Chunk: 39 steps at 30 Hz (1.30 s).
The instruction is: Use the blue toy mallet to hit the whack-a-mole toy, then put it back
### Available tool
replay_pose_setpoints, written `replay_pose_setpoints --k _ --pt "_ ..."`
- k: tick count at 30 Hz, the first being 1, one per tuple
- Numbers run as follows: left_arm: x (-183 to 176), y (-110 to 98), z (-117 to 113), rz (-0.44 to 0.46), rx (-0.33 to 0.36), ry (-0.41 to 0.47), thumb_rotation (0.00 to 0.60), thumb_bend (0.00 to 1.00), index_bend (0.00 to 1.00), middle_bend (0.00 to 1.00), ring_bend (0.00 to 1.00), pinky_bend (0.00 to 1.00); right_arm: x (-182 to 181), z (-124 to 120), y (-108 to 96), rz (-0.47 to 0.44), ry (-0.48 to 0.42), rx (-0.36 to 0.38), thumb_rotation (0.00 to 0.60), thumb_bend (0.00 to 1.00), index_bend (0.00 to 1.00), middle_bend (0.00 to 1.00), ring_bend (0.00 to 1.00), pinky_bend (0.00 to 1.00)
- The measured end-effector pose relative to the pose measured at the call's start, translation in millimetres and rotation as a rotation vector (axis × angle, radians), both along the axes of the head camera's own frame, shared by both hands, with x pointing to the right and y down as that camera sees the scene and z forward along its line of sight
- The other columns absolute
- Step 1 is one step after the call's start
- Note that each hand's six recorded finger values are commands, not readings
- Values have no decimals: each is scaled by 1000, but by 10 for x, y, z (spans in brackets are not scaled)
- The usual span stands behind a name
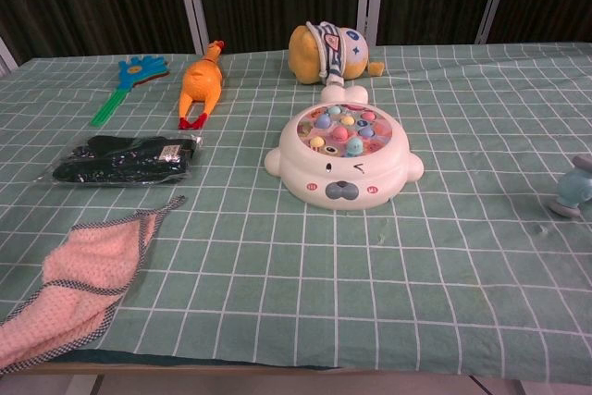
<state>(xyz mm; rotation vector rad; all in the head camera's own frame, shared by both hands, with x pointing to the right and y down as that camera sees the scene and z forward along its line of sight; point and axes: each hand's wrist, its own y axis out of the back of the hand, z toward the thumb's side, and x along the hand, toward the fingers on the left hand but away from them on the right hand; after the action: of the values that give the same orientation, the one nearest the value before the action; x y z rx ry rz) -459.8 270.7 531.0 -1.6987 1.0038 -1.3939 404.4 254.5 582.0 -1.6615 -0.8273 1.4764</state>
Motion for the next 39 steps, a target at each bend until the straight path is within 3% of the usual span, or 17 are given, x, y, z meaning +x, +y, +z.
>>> replay_pose_setpoints --k 9,12,14,21,23,27,30,39 --pt "3 9 18 9 -24 7 600 410 38 50 0 0 -26 -21 -22 -6 -28 14 600 274 6 0 0 0" --pt "-6 -4 38 8 -30 4 600 413 38 49 0 0 35 22 -155 21 -27 28 600 274 64 0 0 0" --pt "-7 -14 62 9 -37 2 600 414 38 49 0 0 114 108 -259 49 -14 8 600 274 110 0 0 1" --pt "6 -22 118 13 -54 -4 600 419 37 49 0 0 325 652 -679 102 12 -212 600 274 236 2 0 0" --pt "-3 -21 126 10 -58 -8 600 419 35 50 0 0 354 737 -795 101 24 -240 600 276 287 14 0 0" --pt "12 -23 110 13 -49 -1 600 419 31 38 0 0 381 871 -1071 108 30 -239 600 365 416 59 0 0" --pt "18 -11 109 17 -47 2 600 420 31 38 0 0 313 960 -1147 115 2 -240 600 411 470 72 0 0" --pt "21 -7 64 24 -25 16 600 427 31 38 0 0 235 1072 -1132 92 -14 -273 600 459 503 103 0 0"
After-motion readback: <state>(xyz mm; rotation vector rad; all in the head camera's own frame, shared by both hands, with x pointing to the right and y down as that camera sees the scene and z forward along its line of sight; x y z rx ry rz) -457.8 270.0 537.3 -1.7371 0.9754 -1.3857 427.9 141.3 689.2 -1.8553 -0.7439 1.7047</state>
